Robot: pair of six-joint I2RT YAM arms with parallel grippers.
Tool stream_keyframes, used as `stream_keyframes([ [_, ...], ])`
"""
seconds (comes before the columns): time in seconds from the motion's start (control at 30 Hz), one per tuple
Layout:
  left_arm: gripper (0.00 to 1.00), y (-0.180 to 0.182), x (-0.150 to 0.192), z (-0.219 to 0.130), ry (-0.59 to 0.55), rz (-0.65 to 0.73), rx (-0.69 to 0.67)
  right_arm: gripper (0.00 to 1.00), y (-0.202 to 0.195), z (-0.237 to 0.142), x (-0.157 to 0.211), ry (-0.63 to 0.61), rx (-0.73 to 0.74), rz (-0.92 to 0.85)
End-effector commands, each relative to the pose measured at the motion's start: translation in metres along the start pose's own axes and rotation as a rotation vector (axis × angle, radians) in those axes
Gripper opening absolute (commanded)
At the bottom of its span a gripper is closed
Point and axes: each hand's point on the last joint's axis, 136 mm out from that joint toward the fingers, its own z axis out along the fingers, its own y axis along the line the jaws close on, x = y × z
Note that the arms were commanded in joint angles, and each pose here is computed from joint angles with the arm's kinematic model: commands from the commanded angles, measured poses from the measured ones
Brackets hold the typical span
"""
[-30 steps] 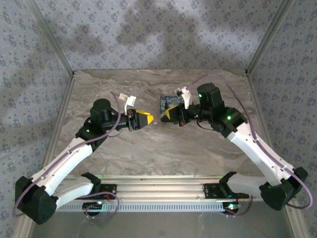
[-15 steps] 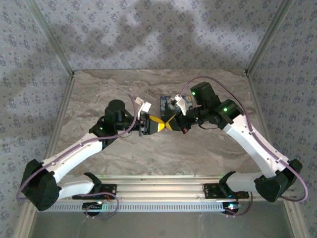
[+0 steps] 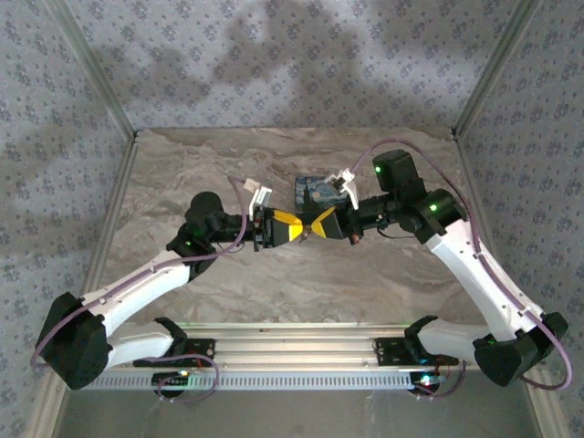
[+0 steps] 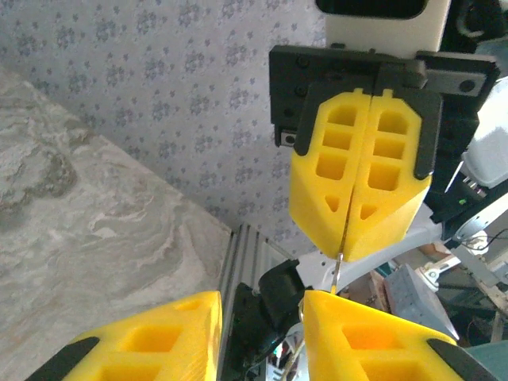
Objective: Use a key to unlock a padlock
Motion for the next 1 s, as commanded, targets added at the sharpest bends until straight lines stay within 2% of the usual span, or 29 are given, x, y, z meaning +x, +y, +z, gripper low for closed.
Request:
stream_keyframes([
  [0.0, 0.33, -0.022, -0.013, 0.000, -0.044, 0.048, 0.089, 0.00, 0.009, -0.004, -0.001, -0.017, -0.041, 0.007],
  [0.2, 0.32, -0.029, -0.007, 0.003, -0.013, 0.072, 0.098, 0.00, 0.006, -0.004, 0.001, -0.017, -0.034, 0.014],
  [0.6, 0.18, -0.035, -0.002, 0.008, 0.027, 0.080, 0.118, 0.00, 0.004, -0.001, -0.005, -0.035, -0.044, 0.018],
  [0.97, 0.22, -0.038, -0.004, 0.009, 0.034, 0.075, 0.110, 0.00, 0.003, 0.004, -0.004, -0.024, -0.053, 0.024],
])
